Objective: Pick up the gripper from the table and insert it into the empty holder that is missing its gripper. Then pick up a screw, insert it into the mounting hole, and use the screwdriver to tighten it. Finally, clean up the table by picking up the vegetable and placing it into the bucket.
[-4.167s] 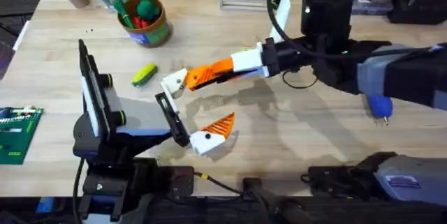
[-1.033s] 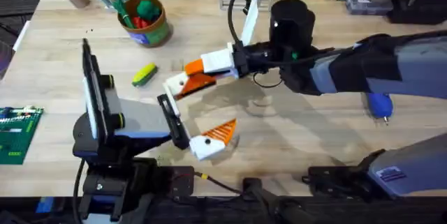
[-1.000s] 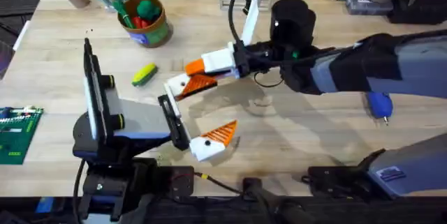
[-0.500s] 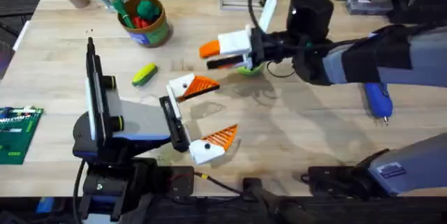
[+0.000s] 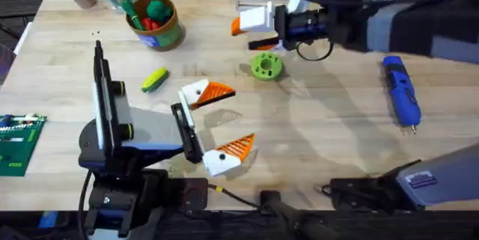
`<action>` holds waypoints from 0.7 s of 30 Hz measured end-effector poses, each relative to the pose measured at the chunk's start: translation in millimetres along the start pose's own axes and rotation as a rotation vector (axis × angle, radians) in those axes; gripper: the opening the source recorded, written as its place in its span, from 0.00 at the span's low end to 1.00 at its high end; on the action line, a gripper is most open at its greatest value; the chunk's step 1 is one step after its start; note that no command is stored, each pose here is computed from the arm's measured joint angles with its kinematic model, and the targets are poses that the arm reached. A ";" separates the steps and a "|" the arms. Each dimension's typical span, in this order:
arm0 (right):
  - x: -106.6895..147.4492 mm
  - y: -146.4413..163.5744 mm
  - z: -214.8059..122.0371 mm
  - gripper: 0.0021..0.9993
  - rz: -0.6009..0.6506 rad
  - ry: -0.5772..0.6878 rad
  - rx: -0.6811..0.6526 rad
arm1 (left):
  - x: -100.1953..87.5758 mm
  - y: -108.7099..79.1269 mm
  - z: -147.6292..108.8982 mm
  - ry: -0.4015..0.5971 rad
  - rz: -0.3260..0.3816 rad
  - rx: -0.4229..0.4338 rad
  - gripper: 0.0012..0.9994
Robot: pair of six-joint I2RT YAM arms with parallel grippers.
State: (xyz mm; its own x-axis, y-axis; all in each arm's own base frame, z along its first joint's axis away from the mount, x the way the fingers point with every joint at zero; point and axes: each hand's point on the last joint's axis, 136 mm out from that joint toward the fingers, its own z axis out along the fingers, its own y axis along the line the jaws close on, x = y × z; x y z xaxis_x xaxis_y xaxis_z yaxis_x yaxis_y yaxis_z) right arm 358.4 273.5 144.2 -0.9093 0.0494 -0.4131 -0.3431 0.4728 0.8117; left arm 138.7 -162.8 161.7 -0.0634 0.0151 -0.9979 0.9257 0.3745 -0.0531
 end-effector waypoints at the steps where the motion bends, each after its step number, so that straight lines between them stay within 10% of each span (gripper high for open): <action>1: 0.6 -5.2 -3.5 0.98 -0.011 0.009 0.058 | 0.0 0.0 0.0 0.000 0.000 0.000 0.99; 12: 16.4 -37.5 -62.9 0.98 -0.156 0.092 0.593 | 0.0 0.0 0.0 0.000 0.000 0.000 0.99; 21: 41.8 -45.7 -44.5 0.98 -0.297 0.196 0.722 | 0.0 0.0 0.0 0.000 0.000 0.000 0.99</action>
State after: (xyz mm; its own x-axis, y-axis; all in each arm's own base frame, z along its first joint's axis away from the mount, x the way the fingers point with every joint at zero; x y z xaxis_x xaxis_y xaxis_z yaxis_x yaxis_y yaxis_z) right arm 325.6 214.9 108.2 -0.8520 -0.2912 -0.4351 -0.4007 0.8975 0.1840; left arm 138.7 -162.8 161.7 -0.0631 0.0152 -0.9979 0.9257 0.3745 -0.0528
